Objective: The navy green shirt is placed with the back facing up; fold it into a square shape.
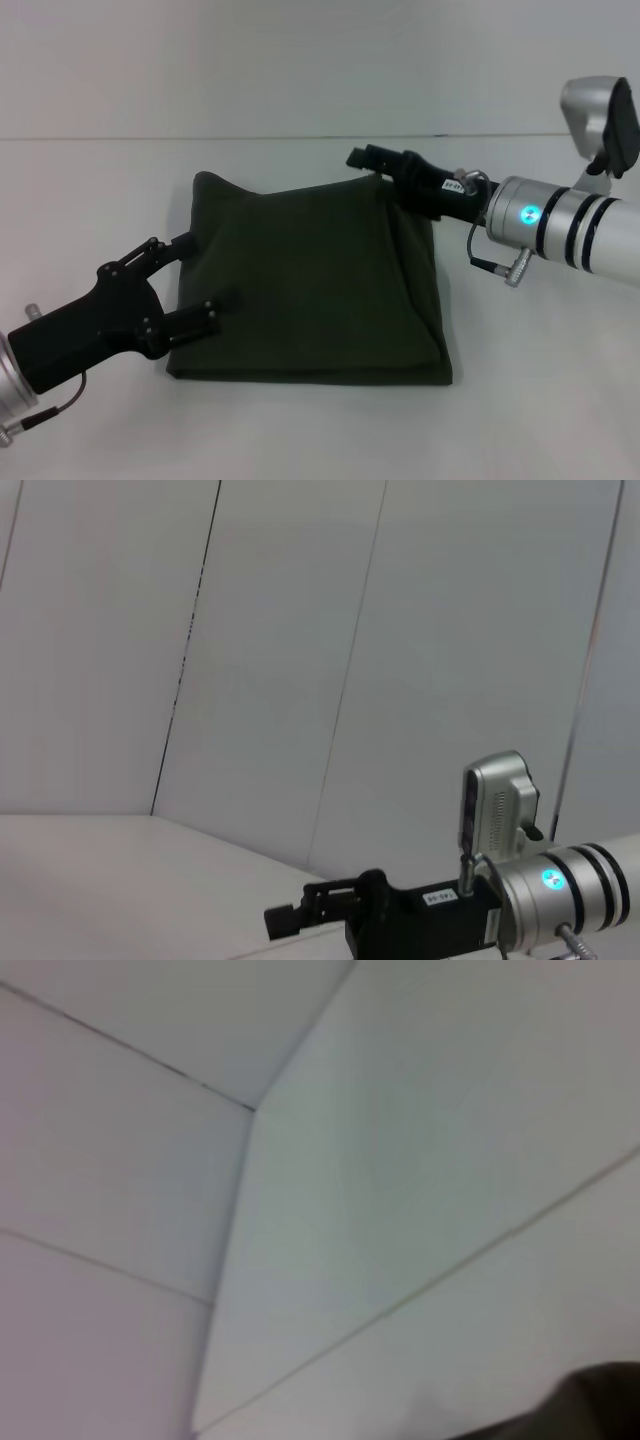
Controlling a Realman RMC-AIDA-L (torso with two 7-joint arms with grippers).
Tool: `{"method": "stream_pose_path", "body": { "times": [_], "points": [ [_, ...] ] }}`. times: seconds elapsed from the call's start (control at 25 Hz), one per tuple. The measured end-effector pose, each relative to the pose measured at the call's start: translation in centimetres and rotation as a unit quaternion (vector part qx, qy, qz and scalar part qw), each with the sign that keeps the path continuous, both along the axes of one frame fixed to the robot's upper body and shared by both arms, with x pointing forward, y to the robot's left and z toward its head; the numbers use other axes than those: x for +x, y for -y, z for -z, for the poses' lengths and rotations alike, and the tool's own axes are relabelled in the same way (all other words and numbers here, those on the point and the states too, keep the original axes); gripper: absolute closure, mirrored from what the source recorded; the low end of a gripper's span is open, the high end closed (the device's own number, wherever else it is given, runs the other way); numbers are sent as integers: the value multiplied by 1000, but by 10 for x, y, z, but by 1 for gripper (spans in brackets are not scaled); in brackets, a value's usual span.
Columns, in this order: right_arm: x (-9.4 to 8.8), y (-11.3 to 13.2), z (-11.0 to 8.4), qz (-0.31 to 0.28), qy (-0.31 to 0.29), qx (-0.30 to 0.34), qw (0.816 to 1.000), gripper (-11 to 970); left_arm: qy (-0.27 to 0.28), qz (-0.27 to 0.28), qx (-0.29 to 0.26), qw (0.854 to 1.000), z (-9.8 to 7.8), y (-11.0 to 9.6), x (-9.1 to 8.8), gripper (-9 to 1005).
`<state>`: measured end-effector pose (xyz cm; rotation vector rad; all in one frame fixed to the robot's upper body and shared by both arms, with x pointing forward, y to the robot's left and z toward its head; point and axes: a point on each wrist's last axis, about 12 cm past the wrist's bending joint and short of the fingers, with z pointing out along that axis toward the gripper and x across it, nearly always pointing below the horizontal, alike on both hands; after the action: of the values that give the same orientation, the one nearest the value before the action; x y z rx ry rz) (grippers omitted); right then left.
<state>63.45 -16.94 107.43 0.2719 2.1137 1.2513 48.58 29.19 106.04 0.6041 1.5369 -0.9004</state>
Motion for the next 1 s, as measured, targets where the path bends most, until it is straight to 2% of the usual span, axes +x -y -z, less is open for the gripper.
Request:
{"method": "stream_pose_path", "body": {
  "times": [0.16,0.44,0.52,0.6,0.76,0.88,1.0],
  "points": [
    [-5,0,-8,-33,68,10,997,183,-2,-3,2,1000,1,0,1,48],
    [-16,11,-1,-45,106,-12,993,184,-4,-10,-2,1000,0,-1,2,48],
    [-22,20,-1,-68,159,-39,984,183,-12,-15,-7,1000,1,-2,3,48],
    [-32,34,-2,-98,221,-69,968,183,-29,-21,-17,999,1,-3,4,48],
    [-68,69,-3,-172,348,-133,912,182,-70,-35,-41,996,-1,-12,3,48],
    [-101,90,6,-200,405,-163,877,181,-97,-32,-39,994,-1,-20,-2,48],
    [-133,105,26,-191,431,-198,859,181,-105,-20,-12,994,1,-27,-12,48]
  ]
}}
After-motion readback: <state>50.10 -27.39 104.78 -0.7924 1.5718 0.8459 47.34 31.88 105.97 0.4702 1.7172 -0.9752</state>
